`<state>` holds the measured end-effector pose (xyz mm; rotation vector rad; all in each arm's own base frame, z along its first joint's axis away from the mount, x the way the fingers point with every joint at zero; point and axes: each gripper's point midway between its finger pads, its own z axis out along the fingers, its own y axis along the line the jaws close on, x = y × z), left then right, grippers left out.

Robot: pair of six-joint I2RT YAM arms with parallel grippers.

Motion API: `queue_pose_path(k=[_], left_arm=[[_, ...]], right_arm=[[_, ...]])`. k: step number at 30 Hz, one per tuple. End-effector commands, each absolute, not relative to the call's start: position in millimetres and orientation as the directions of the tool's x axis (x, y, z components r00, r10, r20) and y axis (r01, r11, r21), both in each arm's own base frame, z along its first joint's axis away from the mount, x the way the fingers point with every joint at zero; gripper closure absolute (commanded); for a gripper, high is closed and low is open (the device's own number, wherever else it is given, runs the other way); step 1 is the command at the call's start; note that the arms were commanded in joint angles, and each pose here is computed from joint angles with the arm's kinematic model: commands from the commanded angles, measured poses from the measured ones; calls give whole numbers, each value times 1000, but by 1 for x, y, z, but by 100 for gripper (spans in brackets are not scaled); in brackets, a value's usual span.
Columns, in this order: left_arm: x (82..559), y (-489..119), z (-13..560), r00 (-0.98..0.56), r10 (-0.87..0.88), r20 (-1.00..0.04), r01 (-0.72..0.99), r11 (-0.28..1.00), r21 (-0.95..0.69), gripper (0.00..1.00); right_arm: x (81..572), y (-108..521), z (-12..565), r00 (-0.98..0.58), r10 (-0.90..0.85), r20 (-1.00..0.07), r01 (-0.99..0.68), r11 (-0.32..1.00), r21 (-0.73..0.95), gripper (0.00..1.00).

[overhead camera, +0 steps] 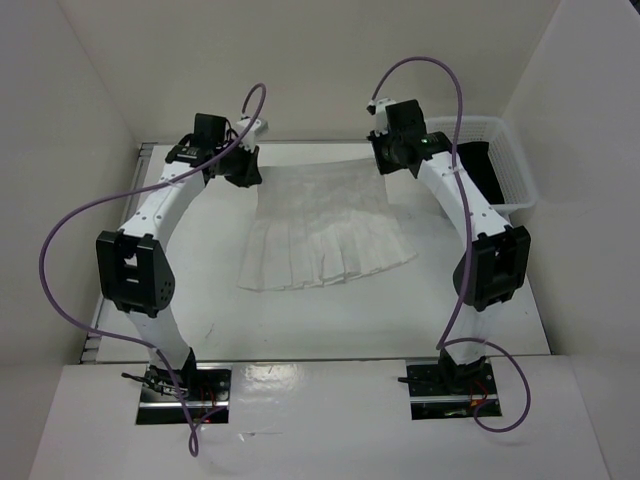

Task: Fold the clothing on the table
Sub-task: Fold the skirt

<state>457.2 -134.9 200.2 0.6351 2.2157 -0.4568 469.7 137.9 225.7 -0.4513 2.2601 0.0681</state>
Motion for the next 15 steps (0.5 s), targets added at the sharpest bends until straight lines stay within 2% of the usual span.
queue_pose_path(k=[1,4,8,15], left_arm=[[477,-103,205,-597,271,-755,463,885,-48,100],[470,-105,210,-575,320,-753,516,856,-30,100],[437,-110,215,-531,419,-736,632,775,-14,100],[356,-140,202,-526,529,-666,797,581,-168,100]], right_arm=[[498,100,267,-549,-246,-798,-150,969,-196,100],[495,104,272,-544,-278,-791,-197,959,-202,100],[477,96,269,-550,-363,-752,-250,931,-267,100],[448,74,225,-638,-487,-596,-324,872,-366,100]])
